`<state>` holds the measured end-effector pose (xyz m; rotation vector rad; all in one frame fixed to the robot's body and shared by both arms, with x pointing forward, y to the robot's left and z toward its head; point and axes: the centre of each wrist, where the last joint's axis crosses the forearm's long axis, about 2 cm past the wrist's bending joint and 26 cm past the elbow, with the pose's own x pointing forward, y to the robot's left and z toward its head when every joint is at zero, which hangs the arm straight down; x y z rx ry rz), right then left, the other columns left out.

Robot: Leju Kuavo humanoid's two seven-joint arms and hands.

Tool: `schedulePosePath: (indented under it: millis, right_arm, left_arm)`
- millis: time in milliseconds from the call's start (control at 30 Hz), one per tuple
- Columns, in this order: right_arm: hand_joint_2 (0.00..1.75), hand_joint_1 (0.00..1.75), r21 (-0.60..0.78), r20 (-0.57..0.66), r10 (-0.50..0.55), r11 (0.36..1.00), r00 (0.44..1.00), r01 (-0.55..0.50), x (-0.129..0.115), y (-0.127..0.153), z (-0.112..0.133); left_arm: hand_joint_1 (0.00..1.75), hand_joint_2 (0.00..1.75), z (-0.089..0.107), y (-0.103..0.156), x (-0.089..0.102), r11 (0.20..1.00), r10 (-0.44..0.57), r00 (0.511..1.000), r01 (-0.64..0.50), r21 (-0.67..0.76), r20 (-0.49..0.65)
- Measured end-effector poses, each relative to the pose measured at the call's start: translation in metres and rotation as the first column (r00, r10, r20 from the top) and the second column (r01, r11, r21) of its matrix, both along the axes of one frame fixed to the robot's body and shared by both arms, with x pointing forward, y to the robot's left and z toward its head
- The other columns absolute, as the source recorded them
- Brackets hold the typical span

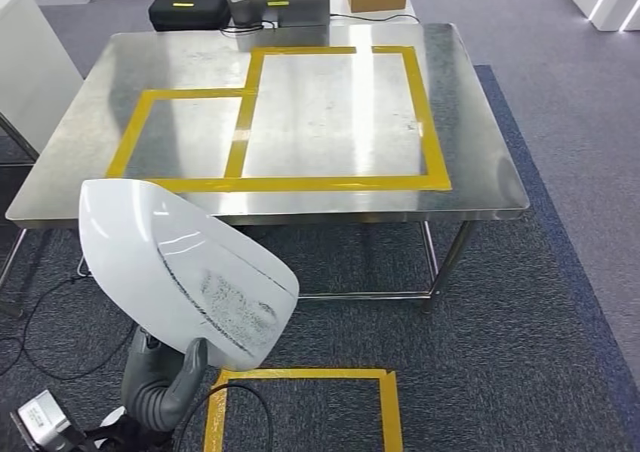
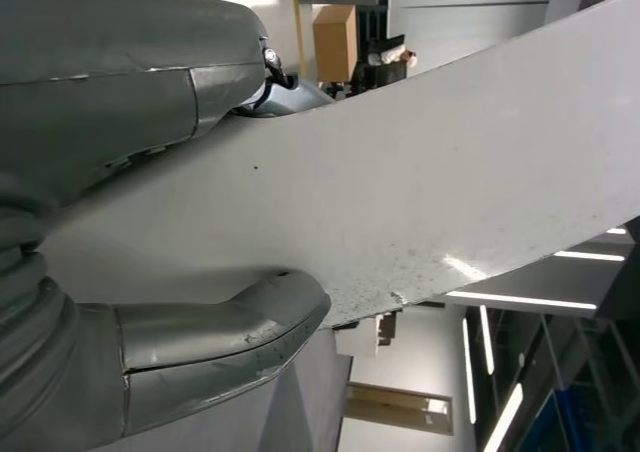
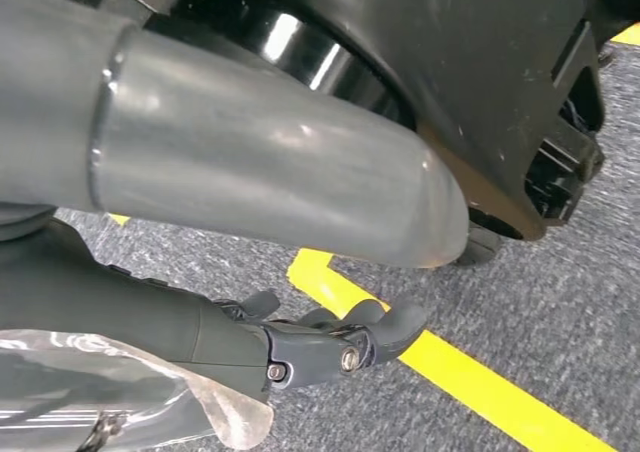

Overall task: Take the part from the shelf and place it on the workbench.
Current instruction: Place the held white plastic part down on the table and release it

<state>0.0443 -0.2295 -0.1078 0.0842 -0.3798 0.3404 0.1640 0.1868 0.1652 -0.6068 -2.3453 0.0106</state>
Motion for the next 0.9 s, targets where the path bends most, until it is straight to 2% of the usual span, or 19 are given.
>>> schedulePosePath:
  millis: [900]
  right_arm:
    - [0.0, 0.0, 0.022, -0.016, -0.007, 1.0, 1.0, 0.007, -0.0009, 0.0003, -0.0001]
  left_arm:
    - [1.75, 1.75, 0.0046, -0.0031, 0.0044, 0.999, -0.029, 0.999, 0.03, -0.016, 0.023]
